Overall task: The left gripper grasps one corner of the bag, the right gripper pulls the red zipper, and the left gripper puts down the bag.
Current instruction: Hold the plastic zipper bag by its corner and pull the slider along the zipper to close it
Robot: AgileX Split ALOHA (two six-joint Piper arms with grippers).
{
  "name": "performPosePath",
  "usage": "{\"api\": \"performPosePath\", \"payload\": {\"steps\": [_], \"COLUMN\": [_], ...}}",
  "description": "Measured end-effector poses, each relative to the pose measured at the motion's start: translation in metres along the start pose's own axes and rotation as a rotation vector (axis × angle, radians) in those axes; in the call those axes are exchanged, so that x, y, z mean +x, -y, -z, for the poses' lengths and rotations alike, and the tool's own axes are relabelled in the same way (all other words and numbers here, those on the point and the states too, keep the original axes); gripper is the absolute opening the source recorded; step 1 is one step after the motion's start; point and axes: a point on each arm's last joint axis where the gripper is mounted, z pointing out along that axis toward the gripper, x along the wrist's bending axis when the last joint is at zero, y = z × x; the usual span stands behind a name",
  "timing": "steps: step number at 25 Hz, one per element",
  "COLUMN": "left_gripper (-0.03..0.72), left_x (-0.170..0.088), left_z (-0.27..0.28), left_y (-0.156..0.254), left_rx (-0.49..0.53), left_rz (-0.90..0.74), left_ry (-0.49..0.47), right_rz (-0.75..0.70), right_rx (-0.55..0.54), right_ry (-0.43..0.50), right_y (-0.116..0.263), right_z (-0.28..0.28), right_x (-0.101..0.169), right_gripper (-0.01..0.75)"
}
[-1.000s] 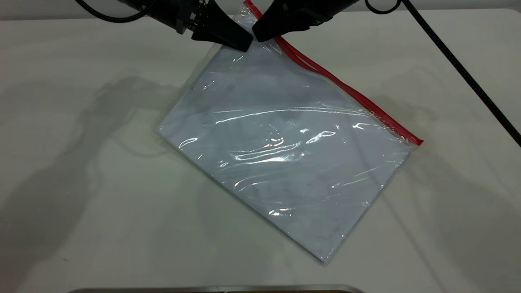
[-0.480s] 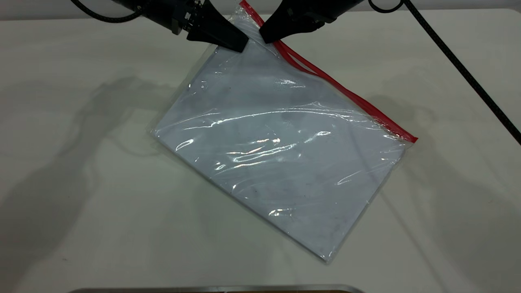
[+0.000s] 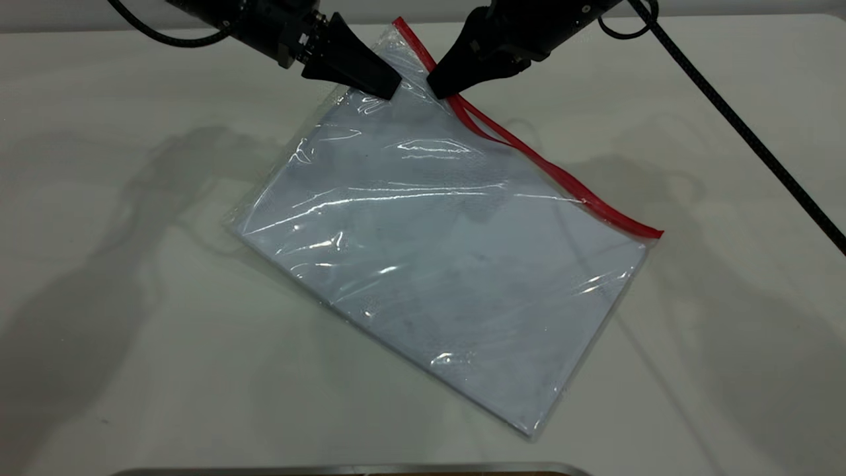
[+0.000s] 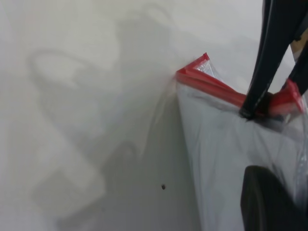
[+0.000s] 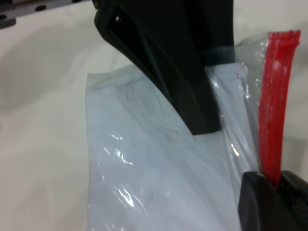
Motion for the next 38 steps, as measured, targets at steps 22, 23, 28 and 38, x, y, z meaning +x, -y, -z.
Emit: {"api": "performPosePath", "payload": {"steps": [22,23,28,38], "left_gripper": [0.052,0.052,0.052,0.052], "left_x": [0.006,0.007,0.012,0.018], "left_z": [0.014,0.015,0.027,0.052], "left_y": [0.004,0.005,0.01,0.018], "left_rx": [-0.043,-0.044,-0.064,-0.046], "left_rz": [0.03,0.033,0.049,0.055], "left_ry": [-0.02,-0.021,-0.043,-0.092], "right_rz": [0.011,0.01,0.034,0.051], "right_rx": [0.088,0.099,0.202,0.447], "right_ry": [0.031,0.032,0.043,-0.026], "right_y": [0.013,0.014,0.027,0.059], "right_z": [-0.008,-0.009,-0.012,-0.013], "right_x": [-0.005,-0.005,-0.008,-0.006], "right_gripper": [0.043,0.043,0.044,0.044]}}
